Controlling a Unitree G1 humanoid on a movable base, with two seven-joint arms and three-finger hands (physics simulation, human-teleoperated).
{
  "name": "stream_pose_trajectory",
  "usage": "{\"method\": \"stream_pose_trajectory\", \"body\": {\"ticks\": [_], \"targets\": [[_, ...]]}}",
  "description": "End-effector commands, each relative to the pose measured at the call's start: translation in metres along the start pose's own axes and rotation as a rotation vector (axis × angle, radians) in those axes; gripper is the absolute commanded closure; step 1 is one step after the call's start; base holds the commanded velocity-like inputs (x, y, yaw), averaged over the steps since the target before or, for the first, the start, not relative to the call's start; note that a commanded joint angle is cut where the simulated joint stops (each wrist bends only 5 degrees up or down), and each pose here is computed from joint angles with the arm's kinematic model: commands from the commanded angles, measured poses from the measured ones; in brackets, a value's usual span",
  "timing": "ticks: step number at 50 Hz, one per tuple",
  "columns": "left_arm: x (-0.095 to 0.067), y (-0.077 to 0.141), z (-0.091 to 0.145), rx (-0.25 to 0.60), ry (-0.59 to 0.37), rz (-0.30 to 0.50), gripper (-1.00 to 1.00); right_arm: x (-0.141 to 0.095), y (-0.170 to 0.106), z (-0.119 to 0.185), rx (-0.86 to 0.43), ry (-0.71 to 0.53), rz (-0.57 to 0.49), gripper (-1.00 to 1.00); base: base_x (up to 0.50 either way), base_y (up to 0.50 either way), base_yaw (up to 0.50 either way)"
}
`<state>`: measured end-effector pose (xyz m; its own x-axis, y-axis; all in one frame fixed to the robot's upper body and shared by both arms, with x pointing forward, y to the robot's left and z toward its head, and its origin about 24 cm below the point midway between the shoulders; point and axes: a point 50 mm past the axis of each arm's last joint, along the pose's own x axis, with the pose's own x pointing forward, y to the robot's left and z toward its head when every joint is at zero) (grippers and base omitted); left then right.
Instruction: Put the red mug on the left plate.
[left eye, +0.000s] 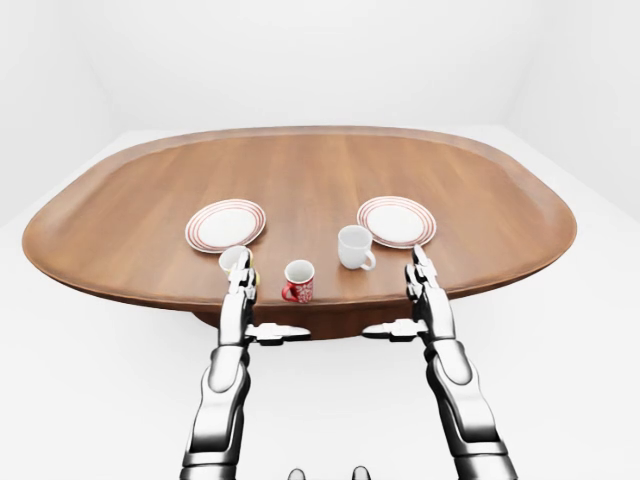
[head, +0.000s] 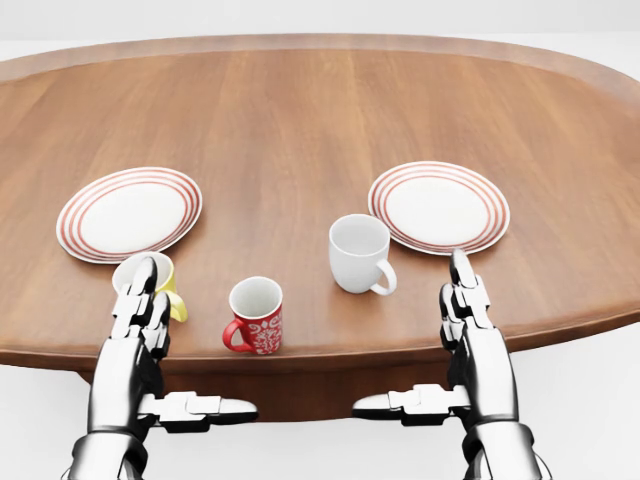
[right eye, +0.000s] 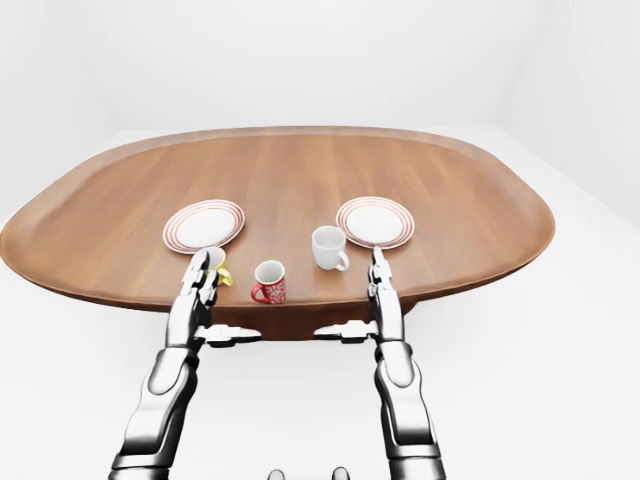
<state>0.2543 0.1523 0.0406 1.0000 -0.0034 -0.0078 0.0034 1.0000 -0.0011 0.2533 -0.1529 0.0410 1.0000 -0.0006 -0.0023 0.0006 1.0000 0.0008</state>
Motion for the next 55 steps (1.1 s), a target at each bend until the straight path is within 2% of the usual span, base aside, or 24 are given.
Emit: {"method": "stream_pose_trajectory", "body": {"ticks": [1, 24, 27, 30, 31, 32, 33, 37, 39, 40, 42, 45, 55], "targets": [[0.001, 0.005, 0.0, 0.002, 0.013, -0.008, -1.0, -0.003, -0.008, 0.001, -0.028, -0.005, -0.028, -1.0, 0.0, 0.0, 0.0], [-0.002, 0.003, 0.002, 0.003, 0.005, -0.016, -1.0, -0.01, -0.007, 0.004, -0.042, -0.015, 0.0, -1.0, 0.0, 0.0, 0.0], [-0.006, 0.003, 0.005, 0.009, -0.005, -0.014, -1.0, -0.013, -0.006, 0.006, -0.062, -0.02, 0.014, -1.0, 0.0, 0.0, 0.0], [-0.015, 0.006, 0.011, 0.014, -0.037, 0.019, -1.0, -0.037, 0.0, 0.021, -0.061, -0.093, 0.146, -1.0, 0.0, 0.0, 0.0], [-0.027, 0.011, 0.017, 0.02, -0.066, 0.055, -1.0, -0.061, -0.004, 0.036, -0.079, -0.169, 0.145, -1.0, 0.0, 0.0, 0.0], [-0.027, 0.011, 0.018, 0.02, -0.068, 0.057, -1.0, -0.062, -0.004, 0.037, -0.08, -0.173, 0.145, -1.0, 0.0, 0.0, 0.0], [-0.043, 0.014, 0.025, 0.021, -0.106, 0.073, -1.0, -0.084, -0.008, 0.046, -0.069, -0.2, 0.149, -1.0, 0.0, 0.0, 0.0], [-0.076, 0.02, 0.038, 0.021, -0.188, 0.081, -1.0, -0.116, -0.017, 0.044, -0.039, -0.137, 0.131, -1.0, 0.0, 0.0, 0.0], [-0.091, 0.023, 0.038, 0.003, -0.17, 0.08, -1.0, -0.126, -0.022, 0.043, -0.018, -0.113, 0.111, -1.0, 0.0, 0.0, 0.0], [-0.099, 0.025, 0.035, 0.002, -0.146, 0.091, -1.0, -0.13, -0.027, 0.041, -0.025, -0.098, 0.061, -1.0, 0.0, 0.0, 0.0], [-0.1, 0.028, 0.032, 0.003, -0.132, 0.109, -1.0, -0.131, -0.03, 0.041, -0.015, -0.1, 0.051, -1.0, 0.0, 0.0, 0.0], [-0.093, 0.03, 0.033, -0.002, -0.148, 0.12, -1.0, -0.128, -0.039, 0.042, 0.008, -0.128, 0.0, -1.0, 0.0, 0.0, 0.0], [-0.09, 0.029, 0.032, 0.016, -0.147, 0.124, -1.0, -0.125, -0.036, 0.043, 0.009, -0.144, 0.024, -1.0, 0.0, 0.0, 0.0]]}}
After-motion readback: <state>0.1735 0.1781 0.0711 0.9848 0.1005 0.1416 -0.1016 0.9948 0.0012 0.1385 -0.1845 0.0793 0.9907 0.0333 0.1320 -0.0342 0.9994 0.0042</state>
